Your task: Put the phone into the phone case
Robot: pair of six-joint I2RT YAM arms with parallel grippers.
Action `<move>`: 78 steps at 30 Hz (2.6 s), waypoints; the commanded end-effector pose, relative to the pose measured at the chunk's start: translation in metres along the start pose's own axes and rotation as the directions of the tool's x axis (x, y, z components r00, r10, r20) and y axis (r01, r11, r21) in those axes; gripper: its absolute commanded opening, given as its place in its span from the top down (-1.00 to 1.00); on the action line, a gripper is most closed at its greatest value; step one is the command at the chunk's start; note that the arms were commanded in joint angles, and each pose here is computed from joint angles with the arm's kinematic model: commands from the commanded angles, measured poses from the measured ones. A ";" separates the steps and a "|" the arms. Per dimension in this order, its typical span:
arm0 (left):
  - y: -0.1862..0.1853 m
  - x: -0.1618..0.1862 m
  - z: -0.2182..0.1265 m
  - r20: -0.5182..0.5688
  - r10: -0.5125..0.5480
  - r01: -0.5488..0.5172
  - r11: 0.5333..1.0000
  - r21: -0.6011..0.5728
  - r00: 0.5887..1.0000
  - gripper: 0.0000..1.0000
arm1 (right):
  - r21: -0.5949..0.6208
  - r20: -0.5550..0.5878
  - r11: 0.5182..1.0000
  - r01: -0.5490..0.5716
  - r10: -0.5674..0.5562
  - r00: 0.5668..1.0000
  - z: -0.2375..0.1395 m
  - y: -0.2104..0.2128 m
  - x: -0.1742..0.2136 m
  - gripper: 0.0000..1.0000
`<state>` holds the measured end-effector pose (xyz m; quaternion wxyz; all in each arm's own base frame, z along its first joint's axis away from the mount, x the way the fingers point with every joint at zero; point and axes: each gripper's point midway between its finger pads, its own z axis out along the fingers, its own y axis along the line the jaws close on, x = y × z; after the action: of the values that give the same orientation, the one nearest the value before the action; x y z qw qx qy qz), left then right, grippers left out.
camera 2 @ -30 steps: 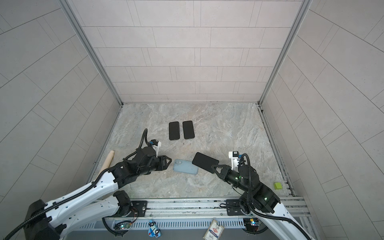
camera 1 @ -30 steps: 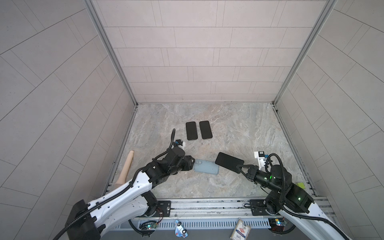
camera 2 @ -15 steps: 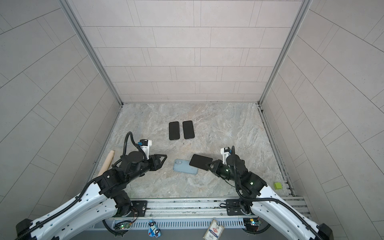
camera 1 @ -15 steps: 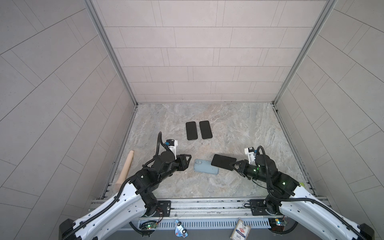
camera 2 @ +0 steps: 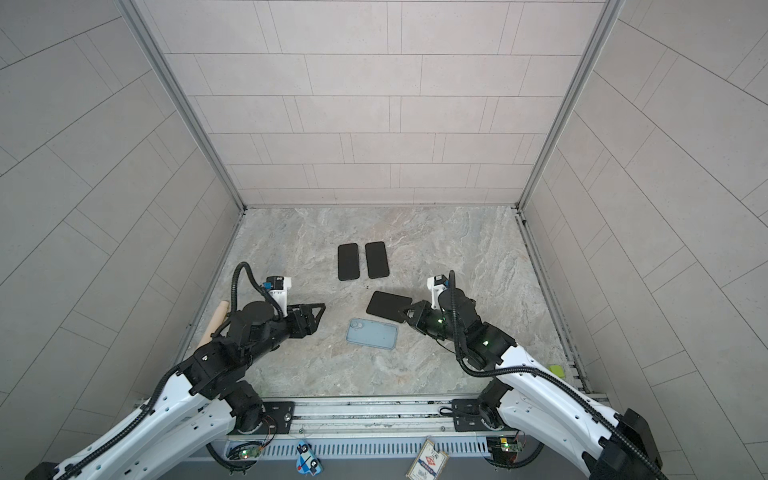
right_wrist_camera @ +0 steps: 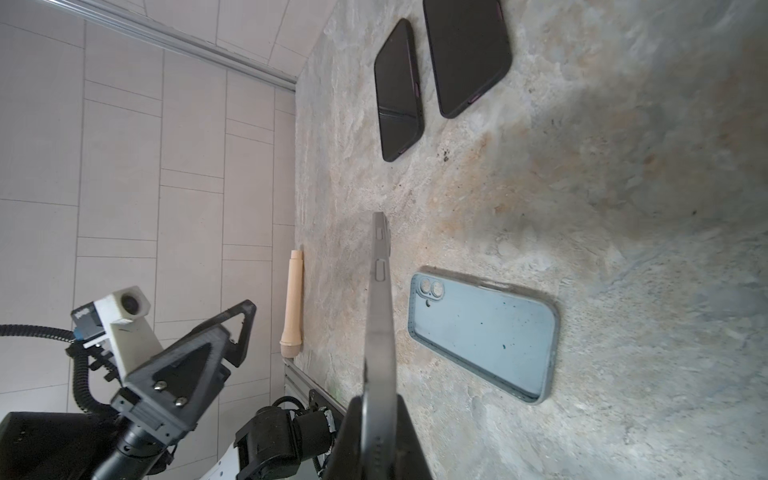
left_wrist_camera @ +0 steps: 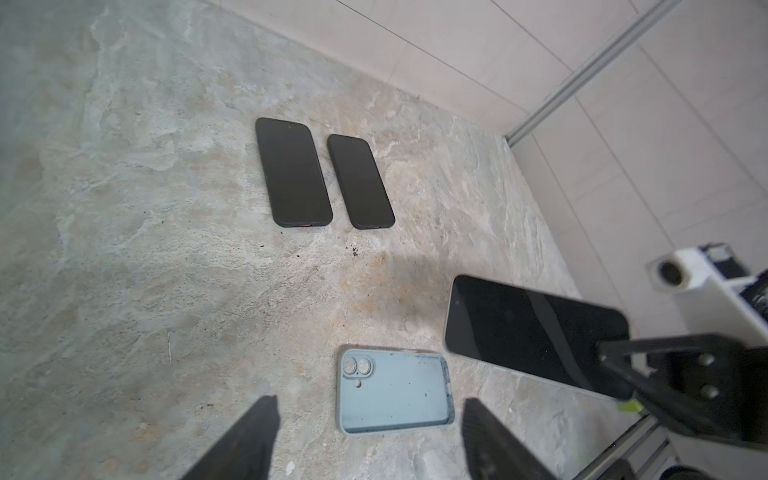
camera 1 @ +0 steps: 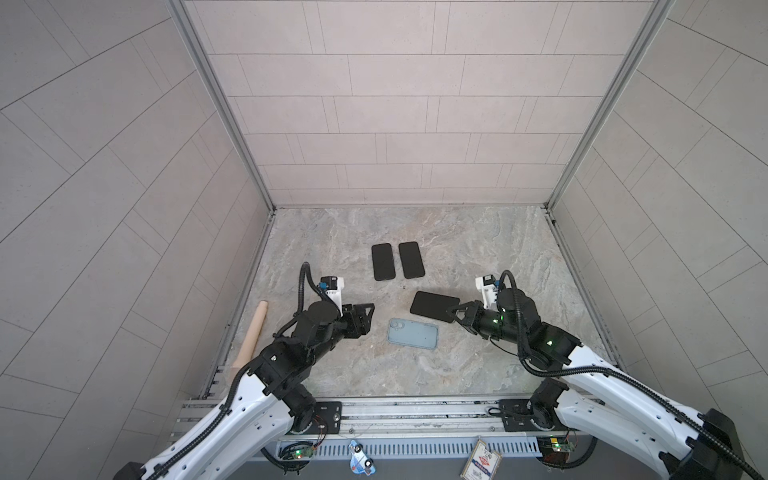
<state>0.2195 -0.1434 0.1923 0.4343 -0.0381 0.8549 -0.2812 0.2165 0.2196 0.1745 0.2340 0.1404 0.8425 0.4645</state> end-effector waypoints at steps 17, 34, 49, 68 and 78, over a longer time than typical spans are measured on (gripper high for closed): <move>0.062 0.020 0.031 0.013 -0.353 0.353 0.935 -0.015 0.935 -1.00 | -0.141 -0.203 0.985 0.100 -0.128 0.971 0.050 0.014 0.025 0.94; 0.038 0.035 0.047 -0.188 -0.210 0.224 0.973 0.056 0.959 -1.00 | 0.055 -0.284 0.996 0.072 -0.053 0.957 0.069 -0.049 0.043 0.82; 0.036 0.060 0.056 -0.265 -0.345 0.375 0.925 0.069 0.900 -0.72 | 0.137 -0.266 0.987 0.085 -0.046 0.963 0.053 -0.060 0.041 0.67; 0.038 0.059 0.058 -0.262 -0.323 0.345 0.937 0.045 0.910 -0.75 | 0.185 -0.288 0.974 0.127 -0.070 0.955 0.058 -0.069 0.040 0.02; 0.030 0.058 0.057 -0.262 -0.278 0.307 0.949 0.074 0.924 -1.00 | 0.225 -0.287 0.960 0.165 -0.096 0.953 0.051 -0.068 0.035 -1.00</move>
<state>0.2287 -0.1569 0.0941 0.2557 -0.1245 0.8773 -0.3866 0.2082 0.2397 0.0761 0.1129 0.0499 0.9222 0.3665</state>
